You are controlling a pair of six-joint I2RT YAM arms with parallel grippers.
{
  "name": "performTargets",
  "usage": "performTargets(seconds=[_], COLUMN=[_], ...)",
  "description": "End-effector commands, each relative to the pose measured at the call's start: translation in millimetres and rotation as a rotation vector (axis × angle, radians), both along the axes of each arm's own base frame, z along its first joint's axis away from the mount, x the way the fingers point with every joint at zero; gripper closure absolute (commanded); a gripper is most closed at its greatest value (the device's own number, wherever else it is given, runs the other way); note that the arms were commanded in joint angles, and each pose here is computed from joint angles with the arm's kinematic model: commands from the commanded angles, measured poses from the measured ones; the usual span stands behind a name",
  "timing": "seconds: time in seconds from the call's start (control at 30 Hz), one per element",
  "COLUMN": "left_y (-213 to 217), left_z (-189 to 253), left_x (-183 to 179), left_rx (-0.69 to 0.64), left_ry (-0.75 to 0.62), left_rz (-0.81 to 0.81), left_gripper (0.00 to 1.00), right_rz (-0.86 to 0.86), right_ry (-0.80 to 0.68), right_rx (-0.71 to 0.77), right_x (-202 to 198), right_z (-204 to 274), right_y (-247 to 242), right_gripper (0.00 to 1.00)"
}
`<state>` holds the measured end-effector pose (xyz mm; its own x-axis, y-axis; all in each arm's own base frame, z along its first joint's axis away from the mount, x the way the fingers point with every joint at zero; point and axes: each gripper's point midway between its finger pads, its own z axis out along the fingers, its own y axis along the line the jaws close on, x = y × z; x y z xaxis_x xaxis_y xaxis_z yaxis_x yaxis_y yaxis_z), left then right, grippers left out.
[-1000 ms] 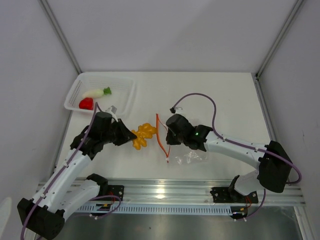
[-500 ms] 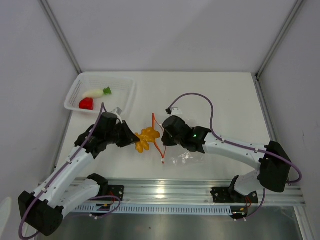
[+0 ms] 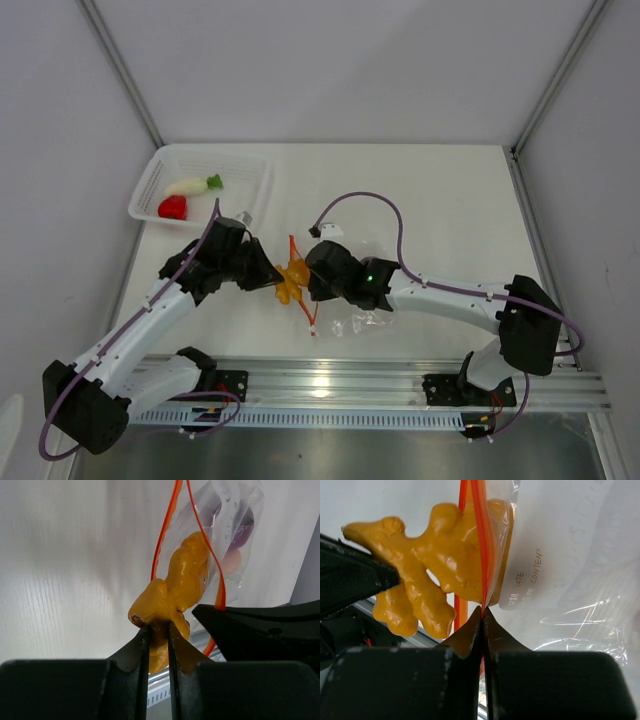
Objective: Place the food in the zip-top bag and seal the zipper
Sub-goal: Place the fake vegetable in the zipper food storage bag.
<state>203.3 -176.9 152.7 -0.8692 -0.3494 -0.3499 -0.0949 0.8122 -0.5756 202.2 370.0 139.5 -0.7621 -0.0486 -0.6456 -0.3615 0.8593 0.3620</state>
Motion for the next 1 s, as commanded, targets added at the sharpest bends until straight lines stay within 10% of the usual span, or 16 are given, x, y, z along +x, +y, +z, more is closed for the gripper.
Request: performTargets(seconds=[0.0, 0.6, 0.8, 0.97], left_y=[-6.4, -26.7, -23.1, -3.5], left_z=[19.6, 36.2, 64.0, 75.0], left_x=[7.8, 13.3, 6.7, 7.5], left_rx=[-0.012, -0.072, -0.135, -0.072], left_ry=[-0.039, -0.09, -0.243, -0.361], left_rz=[-0.016, -0.08, -0.1, -0.071], left_gripper=[0.99, 0.99, 0.33, 0.2], right_rz=[0.02, 0.042, 0.038, 0.007], right_ry=[-0.07, -0.07, -0.063, -0.042], right_rx=[0.041, 0.144, 0.148, 0.154], right_x=[2.0, -7.4, -7.4, 1.2], right_z=[21.6, 55.7, 57.0, 58.4], right_y=[21.1, 44.7, 44.8, 34.5], right_gripper=[1.0, 1.0, 1.0, 1.0])
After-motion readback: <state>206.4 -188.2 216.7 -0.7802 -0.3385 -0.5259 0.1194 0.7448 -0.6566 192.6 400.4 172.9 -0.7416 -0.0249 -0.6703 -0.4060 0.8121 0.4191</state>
